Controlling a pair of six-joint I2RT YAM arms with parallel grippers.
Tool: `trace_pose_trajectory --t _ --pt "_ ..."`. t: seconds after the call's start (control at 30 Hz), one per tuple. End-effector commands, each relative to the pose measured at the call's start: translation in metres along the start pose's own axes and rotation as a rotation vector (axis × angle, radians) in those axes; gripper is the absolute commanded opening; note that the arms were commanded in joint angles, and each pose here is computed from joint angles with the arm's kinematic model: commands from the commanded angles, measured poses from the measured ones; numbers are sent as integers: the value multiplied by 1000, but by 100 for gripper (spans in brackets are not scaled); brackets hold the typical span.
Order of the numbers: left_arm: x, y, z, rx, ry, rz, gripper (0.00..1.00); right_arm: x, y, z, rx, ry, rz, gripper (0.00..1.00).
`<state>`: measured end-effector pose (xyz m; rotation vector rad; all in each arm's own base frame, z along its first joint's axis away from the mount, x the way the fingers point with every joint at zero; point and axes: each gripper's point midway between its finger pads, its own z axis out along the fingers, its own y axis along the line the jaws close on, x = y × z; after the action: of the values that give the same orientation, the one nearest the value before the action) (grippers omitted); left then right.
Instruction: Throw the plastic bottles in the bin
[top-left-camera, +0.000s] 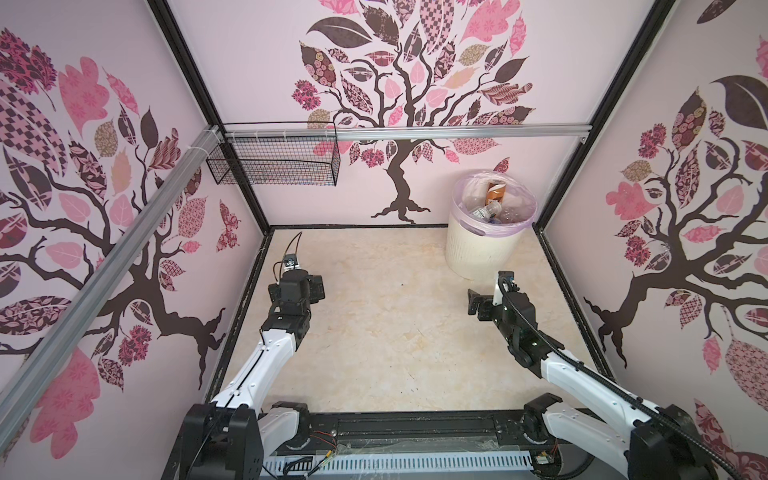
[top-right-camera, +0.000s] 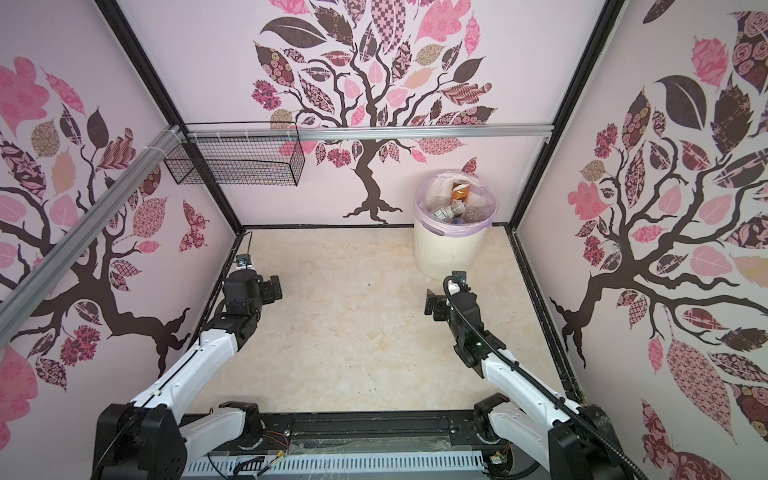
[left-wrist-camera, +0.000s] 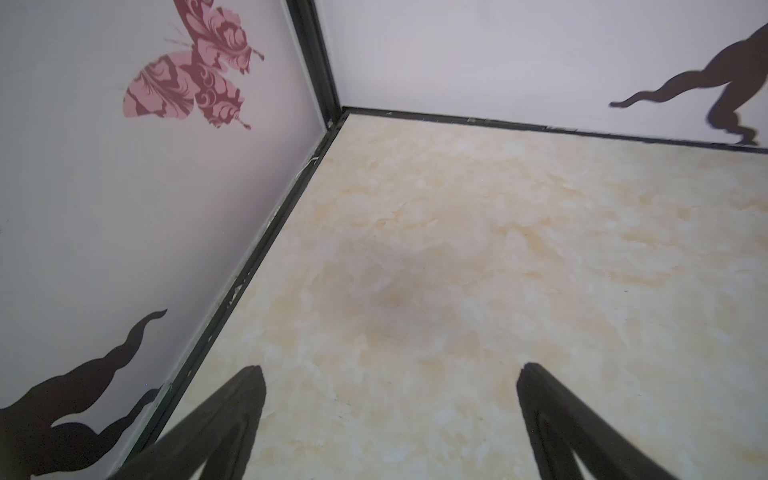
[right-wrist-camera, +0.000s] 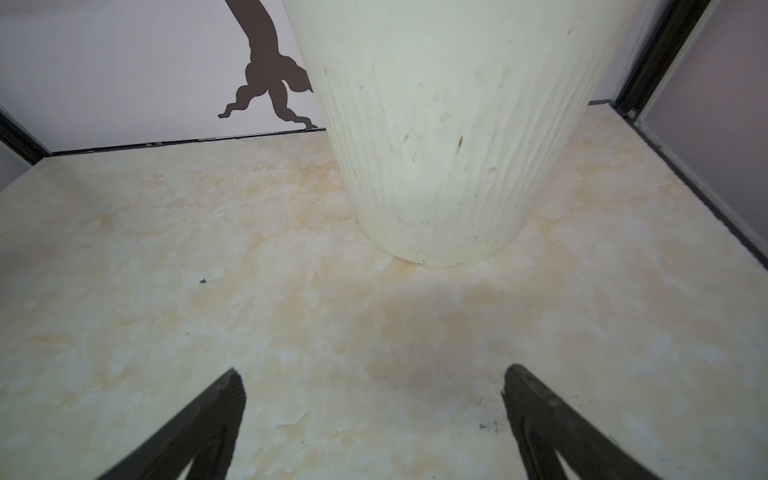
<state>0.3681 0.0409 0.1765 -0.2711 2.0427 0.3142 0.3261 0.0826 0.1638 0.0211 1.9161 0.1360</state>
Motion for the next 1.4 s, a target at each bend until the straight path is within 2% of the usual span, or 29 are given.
trace_pose_trajectory --t 0.0,0.13,0.2,0.3,0.4,0.53,0.6,0.8,0.83,0.87,0.93,1.03,1.1,1.17,1.27,1.37 --pt "-9 3 15 -8 -92 -71 98 -27 -18 -8 107 -158 -63 99" --pt "10 -4 34 12 -124 -107 98 -19 -32 -14 169 -189 -47 99" --pt "20 -10 43 24 -102 -56 98 -14 -37 -15 188 -209 -38 100" --pt "38 -11 52 29 -98 -63 98 -10 -50 -14 266 -206 -72 100" --pt "40 -21 55 83 -69 -34 99 -4 -65 -8 347 -200 -82 100" --pt "40 -21 58 77 -61 -35 98 19 -84 9 407 -149 -73 99" --pt "41 -22 64 70 -39 -28 98 15 -88 15 436 -166 -106 99" --pt "41 -11 75 24 -24 -49 98 12 -93 21 418 -166 -88 100" --pt "36 -15 73 64 -114 -58 98 14 -93 22 415 -153 -99 100" --pt "43 -25 67 128 -116 -25 98 15 -94 23 423 -136 -112 100" --pt "46 -26 63 145 -128 -31 98 16 -102 27 442 -108 -100 99" --pt "48 -29 58 183 -217 -45 99 19 -106 26 451 -90 -93 100" --pt "55 -29 58 182 -164 -34 99 22 -106 23 448 -77 -92 100" --pt "50 -28 58 178 -199 -42 99 21 -105 17 434 -103 -83 100" --pt "54 -29 57 184 -168 -36 99 11 -100 10 393 -194 -57 99" --pt "52 -28 58 178 -184 -39 99 6 -91 18 342 -226 -75 99"
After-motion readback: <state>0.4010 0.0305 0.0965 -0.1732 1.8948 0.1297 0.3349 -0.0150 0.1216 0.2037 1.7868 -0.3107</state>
